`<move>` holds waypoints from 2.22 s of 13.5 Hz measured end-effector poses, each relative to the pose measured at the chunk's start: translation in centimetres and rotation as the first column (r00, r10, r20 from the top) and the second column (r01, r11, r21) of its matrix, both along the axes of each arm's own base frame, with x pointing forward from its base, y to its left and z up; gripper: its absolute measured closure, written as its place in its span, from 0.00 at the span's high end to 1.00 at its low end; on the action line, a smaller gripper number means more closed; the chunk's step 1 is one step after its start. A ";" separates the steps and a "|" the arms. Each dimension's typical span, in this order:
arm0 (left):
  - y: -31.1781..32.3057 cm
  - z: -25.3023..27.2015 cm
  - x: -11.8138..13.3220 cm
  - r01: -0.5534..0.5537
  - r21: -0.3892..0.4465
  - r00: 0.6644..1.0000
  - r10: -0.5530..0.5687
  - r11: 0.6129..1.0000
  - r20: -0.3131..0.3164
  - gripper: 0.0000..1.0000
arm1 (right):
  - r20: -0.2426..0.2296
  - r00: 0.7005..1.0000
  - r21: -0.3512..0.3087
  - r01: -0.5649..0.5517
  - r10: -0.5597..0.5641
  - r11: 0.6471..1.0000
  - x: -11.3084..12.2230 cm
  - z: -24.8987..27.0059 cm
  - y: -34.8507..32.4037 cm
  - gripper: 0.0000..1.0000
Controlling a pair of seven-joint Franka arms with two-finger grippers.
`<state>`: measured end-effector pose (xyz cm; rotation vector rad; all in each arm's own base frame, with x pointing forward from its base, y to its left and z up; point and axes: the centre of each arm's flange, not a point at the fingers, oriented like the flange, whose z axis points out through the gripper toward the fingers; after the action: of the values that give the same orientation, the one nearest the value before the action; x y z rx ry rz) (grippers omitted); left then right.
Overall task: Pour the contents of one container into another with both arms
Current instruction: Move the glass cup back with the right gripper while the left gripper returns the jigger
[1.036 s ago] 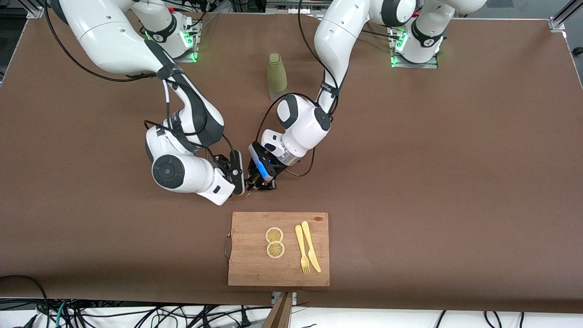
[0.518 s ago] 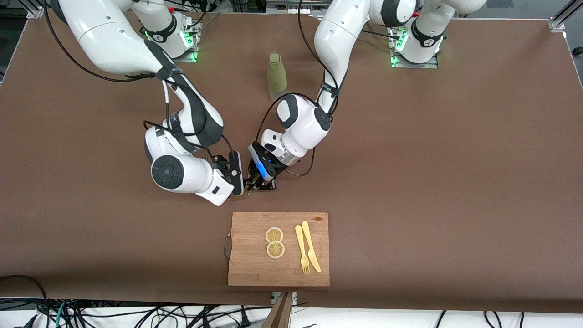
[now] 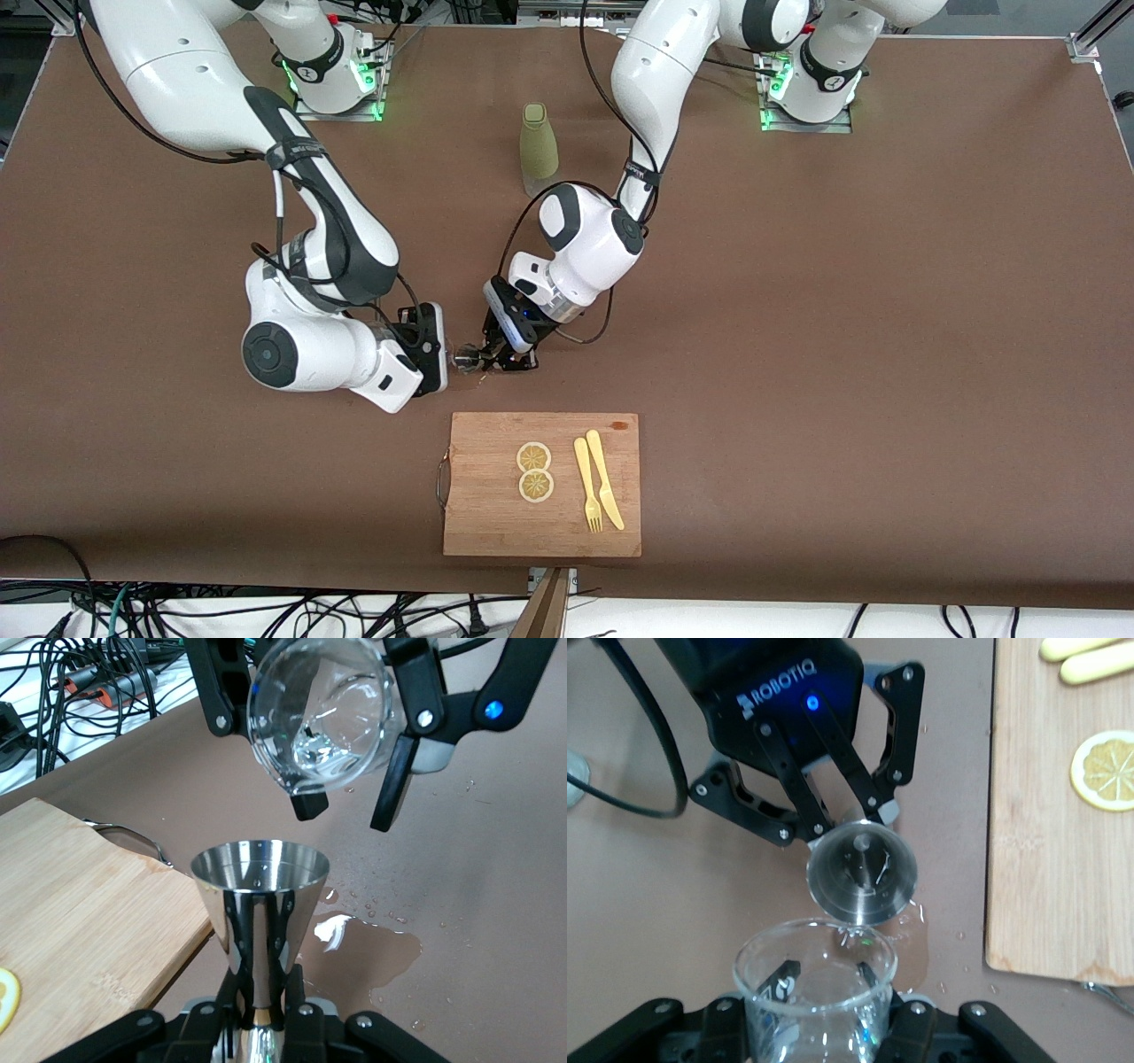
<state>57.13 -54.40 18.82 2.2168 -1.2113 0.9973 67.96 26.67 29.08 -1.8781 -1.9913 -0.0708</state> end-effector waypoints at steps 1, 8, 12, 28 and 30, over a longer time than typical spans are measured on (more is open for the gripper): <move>0.2 0.3 0.3 -0.004 -0.002 1.000 0.004 1.000 0.004 0.22 | -0.007 1.000 0.028 0.008 -0.007 1.000 0.2 0.0 -0.5 0.37; 6.9 5.0 7.0 0.077 -0.147 0.997 -0.078 0.986 -0.006 0.22 | -0.004 0.999 0.253 0.053 -0.054 0.966 2.8 -0.5 -7.5 0.37; 16.4 5.0 11.0 0.264 -0.238 0.963 -0.269 0.935 0.010 0.22 | 0.031 0.997 0.395 0.053 -0.071 0.917 3.8 -1.9 -11.7 0.37; 61.3 -2.7 6.7 0.760 -0.337 0.631 -0.755 0.555 0.177 0.22 | 0.147 0.981 0.690 -0.010 -0.126 0.724 -1.2 -13.6 -23.0 0.37; 66.0 -4.2 5.4 0.760 -0.348 0.631 -0.751 0.549 0.192 0.22 | 0.143 0.982 0.688 -0.012 -0.120 0.725 -2.0 -14.5 -23.8 0.37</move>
<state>62.57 11.58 14.60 1.1344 -1.5867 0.7789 65.98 2.90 14.57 -1.4520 -1.6619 -0.9048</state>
